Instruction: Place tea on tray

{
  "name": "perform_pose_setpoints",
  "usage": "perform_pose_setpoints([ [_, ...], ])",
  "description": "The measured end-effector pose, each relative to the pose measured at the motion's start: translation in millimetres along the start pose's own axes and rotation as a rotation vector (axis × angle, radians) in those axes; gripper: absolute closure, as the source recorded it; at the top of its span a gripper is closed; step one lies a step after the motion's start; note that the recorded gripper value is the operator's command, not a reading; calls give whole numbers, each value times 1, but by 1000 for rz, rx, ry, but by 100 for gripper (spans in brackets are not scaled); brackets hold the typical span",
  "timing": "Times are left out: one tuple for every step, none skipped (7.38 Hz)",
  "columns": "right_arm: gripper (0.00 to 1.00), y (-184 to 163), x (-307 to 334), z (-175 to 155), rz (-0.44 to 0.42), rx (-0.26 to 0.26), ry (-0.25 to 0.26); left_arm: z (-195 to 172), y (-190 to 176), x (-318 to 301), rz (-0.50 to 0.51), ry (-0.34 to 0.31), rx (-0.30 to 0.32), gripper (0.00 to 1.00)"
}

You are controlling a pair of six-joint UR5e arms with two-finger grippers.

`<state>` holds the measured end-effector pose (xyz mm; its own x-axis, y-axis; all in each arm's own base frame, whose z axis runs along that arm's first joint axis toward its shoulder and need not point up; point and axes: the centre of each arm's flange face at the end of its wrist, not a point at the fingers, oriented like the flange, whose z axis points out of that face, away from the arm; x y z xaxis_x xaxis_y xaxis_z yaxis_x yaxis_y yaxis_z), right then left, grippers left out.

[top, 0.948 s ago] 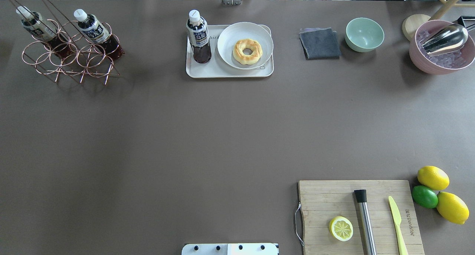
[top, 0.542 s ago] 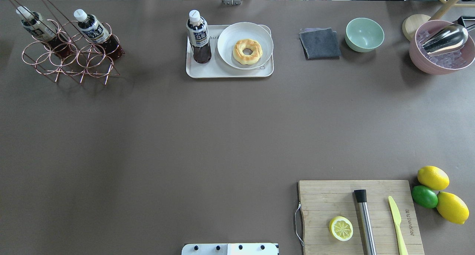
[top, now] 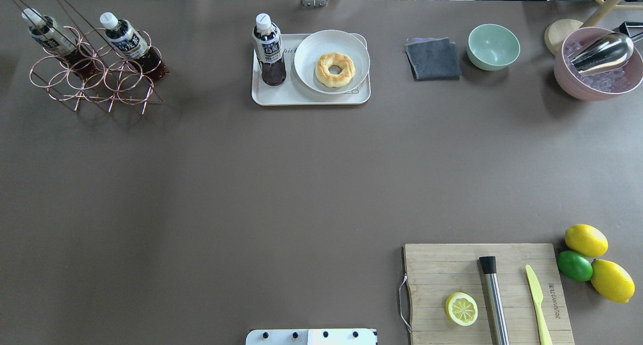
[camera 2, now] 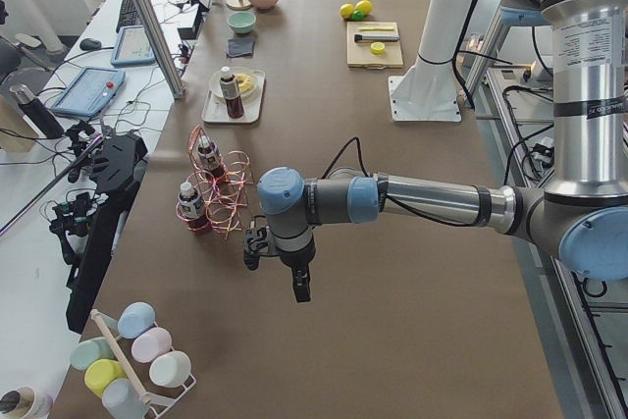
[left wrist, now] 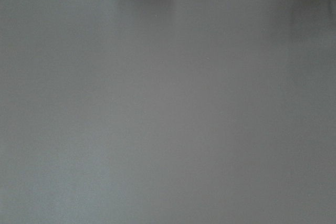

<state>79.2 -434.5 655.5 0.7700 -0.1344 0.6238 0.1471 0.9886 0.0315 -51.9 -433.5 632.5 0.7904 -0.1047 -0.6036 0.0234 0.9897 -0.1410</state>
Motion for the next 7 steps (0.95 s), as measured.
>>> perform_pose_setpoints([
  [0,-1,-1,1,-3,-2,0,7,0,-2,-2,-4,-14,2],
  [0,-1,-2,1,-6,-2,0,11,1,-3,-5,-6,-21,2],
  [0,-1,-2,2,-7,-3,0,12,0,-4,-6,-6,-23,2],
  [0,-1,-2,2,-8,-3,0,12,0,-4,-8,-6,-24,2],
  [0,-1,-2,2,-9,-3,0,12,0,-4,-9,-5,-24,2],
  [0,-1,-2,2,-10,-3,-1,14,1,-5,-12,-4,-26,2],
  [0,-1,-3,2,-11,-3,-2,14,1,-5,-13,-2,-27,2],
])
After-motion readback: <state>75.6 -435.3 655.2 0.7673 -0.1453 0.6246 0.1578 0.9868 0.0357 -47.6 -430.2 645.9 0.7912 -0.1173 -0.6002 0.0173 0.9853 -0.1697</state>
